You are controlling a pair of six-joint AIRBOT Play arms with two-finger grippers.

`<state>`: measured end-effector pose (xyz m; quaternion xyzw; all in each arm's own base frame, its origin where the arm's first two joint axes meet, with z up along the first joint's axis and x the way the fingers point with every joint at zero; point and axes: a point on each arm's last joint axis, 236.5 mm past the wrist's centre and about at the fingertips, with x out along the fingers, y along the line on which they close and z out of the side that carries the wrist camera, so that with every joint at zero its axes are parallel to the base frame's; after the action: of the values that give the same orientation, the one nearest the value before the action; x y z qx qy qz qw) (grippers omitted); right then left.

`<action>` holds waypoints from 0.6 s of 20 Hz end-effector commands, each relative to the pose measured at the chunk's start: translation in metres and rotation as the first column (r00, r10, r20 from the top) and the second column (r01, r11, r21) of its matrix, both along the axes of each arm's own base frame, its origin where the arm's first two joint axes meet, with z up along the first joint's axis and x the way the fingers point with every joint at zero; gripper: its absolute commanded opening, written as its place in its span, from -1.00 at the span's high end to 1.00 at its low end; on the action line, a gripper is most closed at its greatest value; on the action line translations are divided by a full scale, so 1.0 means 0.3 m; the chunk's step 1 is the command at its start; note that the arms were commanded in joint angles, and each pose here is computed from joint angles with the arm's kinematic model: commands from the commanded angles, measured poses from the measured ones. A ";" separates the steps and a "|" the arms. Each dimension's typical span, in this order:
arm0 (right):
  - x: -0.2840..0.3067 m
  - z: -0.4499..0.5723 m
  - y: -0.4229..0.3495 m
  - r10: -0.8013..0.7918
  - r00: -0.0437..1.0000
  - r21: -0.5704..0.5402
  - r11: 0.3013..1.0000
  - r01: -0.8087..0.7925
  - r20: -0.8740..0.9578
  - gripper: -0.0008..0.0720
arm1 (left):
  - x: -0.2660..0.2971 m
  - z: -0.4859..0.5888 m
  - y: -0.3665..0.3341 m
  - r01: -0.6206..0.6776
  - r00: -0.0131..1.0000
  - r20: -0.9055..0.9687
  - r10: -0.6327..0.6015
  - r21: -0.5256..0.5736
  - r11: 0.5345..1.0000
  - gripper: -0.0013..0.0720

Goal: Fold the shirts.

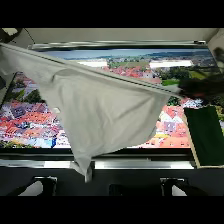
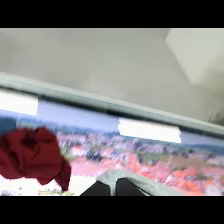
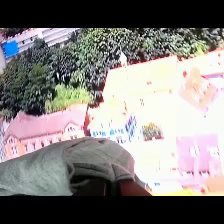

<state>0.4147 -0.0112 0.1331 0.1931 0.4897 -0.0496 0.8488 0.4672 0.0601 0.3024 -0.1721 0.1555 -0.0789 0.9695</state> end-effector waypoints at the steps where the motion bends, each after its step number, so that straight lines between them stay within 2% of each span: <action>1: 0.361 -0.188 0.167 -0.054 0.979 0.080 0.996 0.039 0.197 0.83 | 0.210 -0.328 0.018 0.008 0.991 -0.130 -0.012 -0.035 0.999 0.88; 4: 0.532 -0.233 0.164 -0.222 0.926 0.231 0.961 0.154 0.306 0.83 | 0.301 -0.459 -0.005 -0.005 0.986 -0.165 -0.003 -0.051 0.999 0.88; 7: 0.572 -0.333 0.156 -0.244 0.925 0.234 0.956 0.178 0.290 0.83 | 0.323 -0.604 -0.090 0.057 0.964 -0.255 -0.076 -0.081 0.995 0.88; 12: 0.488 -0.534 0.189 -0.221 0.972 0.223 0.955 0.198 0.081 0.83 | 0.266 -0.794 -0.255 0.197 0.876 -0.412 -0.249 -0.165 0.966 0.88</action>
<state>0.5679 0.0397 -0.0018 0.3256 0.3920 -0.0684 0.8577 0.5584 0.0112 0.0946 -0.2160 0.3262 -0.1225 0.9121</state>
